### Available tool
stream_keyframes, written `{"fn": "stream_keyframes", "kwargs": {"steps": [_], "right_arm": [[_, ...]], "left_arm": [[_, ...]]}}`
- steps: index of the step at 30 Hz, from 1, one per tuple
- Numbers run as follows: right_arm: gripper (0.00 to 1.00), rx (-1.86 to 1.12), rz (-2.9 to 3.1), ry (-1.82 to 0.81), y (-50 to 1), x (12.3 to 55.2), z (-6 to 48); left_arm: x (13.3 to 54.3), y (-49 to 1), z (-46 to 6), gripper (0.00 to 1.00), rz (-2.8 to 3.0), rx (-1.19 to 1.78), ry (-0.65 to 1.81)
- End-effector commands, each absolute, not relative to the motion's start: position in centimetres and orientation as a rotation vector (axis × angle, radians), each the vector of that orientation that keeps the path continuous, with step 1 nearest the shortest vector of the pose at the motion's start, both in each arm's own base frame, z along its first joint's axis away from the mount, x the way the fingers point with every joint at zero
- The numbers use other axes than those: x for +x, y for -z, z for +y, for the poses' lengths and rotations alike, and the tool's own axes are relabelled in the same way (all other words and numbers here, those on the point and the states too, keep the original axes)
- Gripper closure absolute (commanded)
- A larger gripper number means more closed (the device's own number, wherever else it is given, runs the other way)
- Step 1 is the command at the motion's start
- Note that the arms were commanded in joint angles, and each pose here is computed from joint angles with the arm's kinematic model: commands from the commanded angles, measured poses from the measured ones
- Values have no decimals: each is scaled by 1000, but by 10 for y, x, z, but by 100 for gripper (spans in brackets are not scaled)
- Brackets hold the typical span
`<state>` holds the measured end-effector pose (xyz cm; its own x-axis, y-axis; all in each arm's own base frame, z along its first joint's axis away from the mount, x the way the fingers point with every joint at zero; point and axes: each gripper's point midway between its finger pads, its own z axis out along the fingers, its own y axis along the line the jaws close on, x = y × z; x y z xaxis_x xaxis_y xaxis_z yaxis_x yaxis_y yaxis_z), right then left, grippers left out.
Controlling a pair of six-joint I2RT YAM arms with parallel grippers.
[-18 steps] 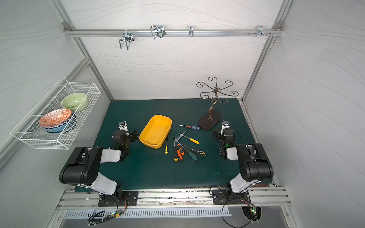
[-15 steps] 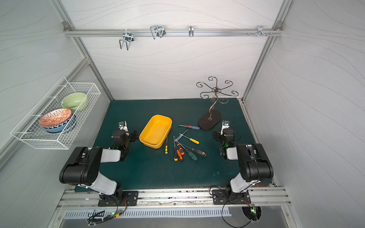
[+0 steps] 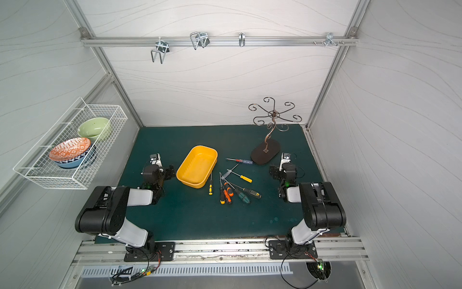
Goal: Put the screwdriver on the desktop into the storage box
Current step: Move the storage box to the center of the board.
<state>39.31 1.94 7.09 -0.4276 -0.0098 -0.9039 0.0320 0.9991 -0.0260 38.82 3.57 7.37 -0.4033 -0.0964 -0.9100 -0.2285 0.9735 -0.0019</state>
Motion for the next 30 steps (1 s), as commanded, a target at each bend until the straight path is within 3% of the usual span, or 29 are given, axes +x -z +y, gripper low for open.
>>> {"fn": "stream_keyframes", "kwargs": {"steps": [1,3,8,12,16,20,30], "right_arm": [[1,26,1977,41,-83,399,21],[1,19,1961,37,-87,399,21],[1,34,1917,55,-137,382,20],[1,275,2028,-19,-159,368,6],[1,595,2296,-197,-141,340,1],[1,439,2402,-424,-145,319,47],[6,-51,2625,-376,-154,224,181]], "left_arm": [[397,-92,35,1,1923,-230,-133],[396,-97,33,6,1907,-215,-126],[386,-133,40,4,1892,-261,-153],[375,-158,45,1,1926,-369,-126],[364,-175,37,1,2043,-488,-24],[354,-182,6,1,2205,-420,157],[326,-165,-28,14,2416,-371,360]]}}
